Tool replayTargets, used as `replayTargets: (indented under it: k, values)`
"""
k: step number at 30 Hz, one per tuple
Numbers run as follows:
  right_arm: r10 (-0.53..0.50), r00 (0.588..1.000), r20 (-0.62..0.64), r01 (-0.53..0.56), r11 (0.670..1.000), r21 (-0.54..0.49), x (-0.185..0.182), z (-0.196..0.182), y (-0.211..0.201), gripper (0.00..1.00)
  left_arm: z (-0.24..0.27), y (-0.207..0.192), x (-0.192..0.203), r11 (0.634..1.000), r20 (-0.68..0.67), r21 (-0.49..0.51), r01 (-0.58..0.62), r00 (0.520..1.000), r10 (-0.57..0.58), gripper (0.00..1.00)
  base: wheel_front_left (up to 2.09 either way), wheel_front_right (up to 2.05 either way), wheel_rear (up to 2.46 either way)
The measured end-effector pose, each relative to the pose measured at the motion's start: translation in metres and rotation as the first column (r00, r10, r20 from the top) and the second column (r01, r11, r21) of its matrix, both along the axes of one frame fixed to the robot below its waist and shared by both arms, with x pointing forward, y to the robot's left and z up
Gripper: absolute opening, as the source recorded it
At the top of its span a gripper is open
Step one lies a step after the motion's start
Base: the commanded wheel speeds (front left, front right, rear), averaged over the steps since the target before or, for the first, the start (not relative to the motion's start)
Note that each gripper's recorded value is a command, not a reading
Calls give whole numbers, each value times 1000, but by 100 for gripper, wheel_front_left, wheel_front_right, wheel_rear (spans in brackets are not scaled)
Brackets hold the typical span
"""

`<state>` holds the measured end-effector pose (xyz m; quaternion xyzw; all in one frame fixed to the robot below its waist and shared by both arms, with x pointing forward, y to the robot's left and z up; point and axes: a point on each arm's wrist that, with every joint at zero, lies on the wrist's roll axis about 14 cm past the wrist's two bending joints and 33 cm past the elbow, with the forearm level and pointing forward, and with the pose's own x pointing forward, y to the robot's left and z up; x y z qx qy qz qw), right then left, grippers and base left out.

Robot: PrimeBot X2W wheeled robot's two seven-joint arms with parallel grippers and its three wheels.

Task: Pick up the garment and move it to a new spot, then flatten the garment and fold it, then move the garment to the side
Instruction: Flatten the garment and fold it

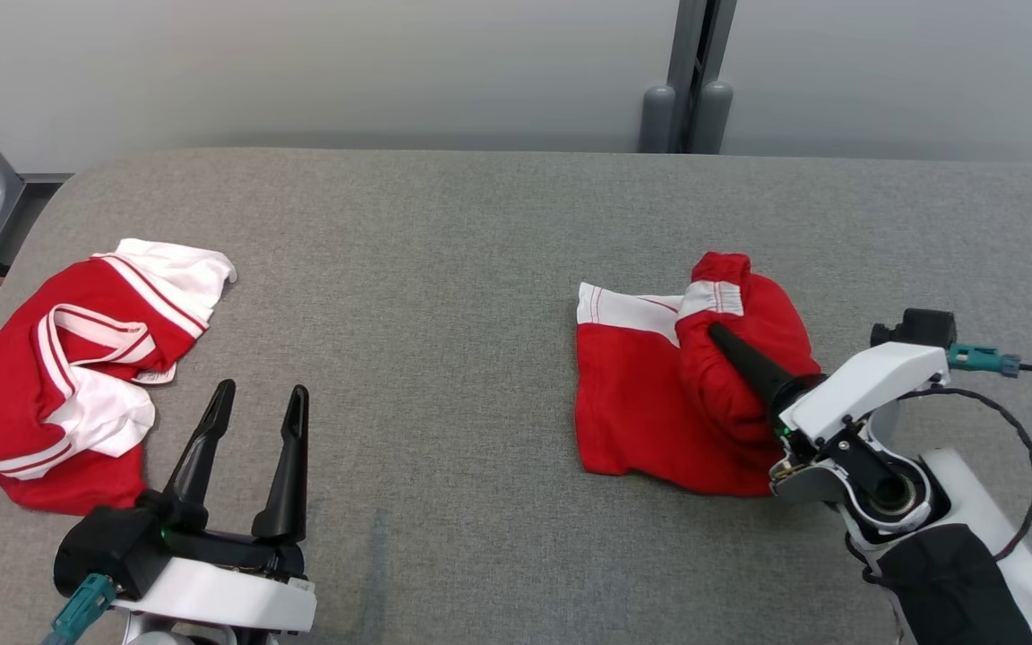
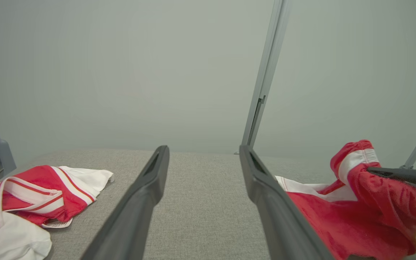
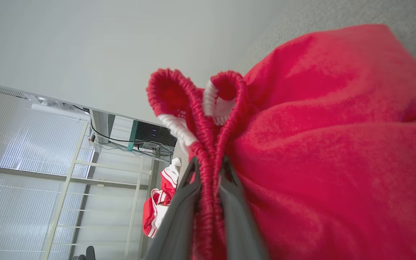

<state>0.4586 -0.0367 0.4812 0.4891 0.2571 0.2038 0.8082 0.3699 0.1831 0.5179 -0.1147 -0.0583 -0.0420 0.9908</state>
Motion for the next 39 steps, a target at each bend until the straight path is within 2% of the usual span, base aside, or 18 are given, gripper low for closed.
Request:
replayTargets:
  k: [7,12,13,14,15,21,25,30,35,39]
  values:
    - [45,996,-75,-46,999,-1,4,-21,35,0,-1,8,0,1000,-5,2,-24,1000,24,100,0,0,0]
    - [84,988,-126,-92,994,-61,0,-42,49,0,-6,15,-3,999,-22,1,-48,999,48,100,0,0,0]
    - [94,987,-131,-104,992,-74,-1,-45,51,13,-6,16,-3,999,-22,0,-51,998,51,100,0,0,0]
    - [101,986,-131,-112,991,-75,-2,-45,54,83,-5,16,-2,999,-20,0,-53,998,53,100,0,0,0]
    - [106,986,-129,-116,991,-70,-2,-44,57,100,-5,17,-2,998,-19,-1,-55,998,55,100,0,0,0]
    - [111,992,-57,-114,992,-46,-3,-22,65,100,-2,13,1,999,-9,-8,-47,999,47,100,0,0,0]
    - [90,995,38,-89,995,-36,0,4,61,100,2,8,4,1000,5,-7,-30,1000,30,100,0,0,0]
    - [28,979,203,-12,997,-79,0,34,31,100,10,0,9,1000,34,-9,-6,999,6,100,0,0,0]
    - [-39,922,385,126,971,-203,-4,49,-20,100,19,-5,14,1000,63,-9,10,998,-9,100,0,0,0]
    - [-85,838,539,263,928,-263,-7,68,-58,100,24,-7,15,1000,78,-8,13,997,-12,100,0,0,0]
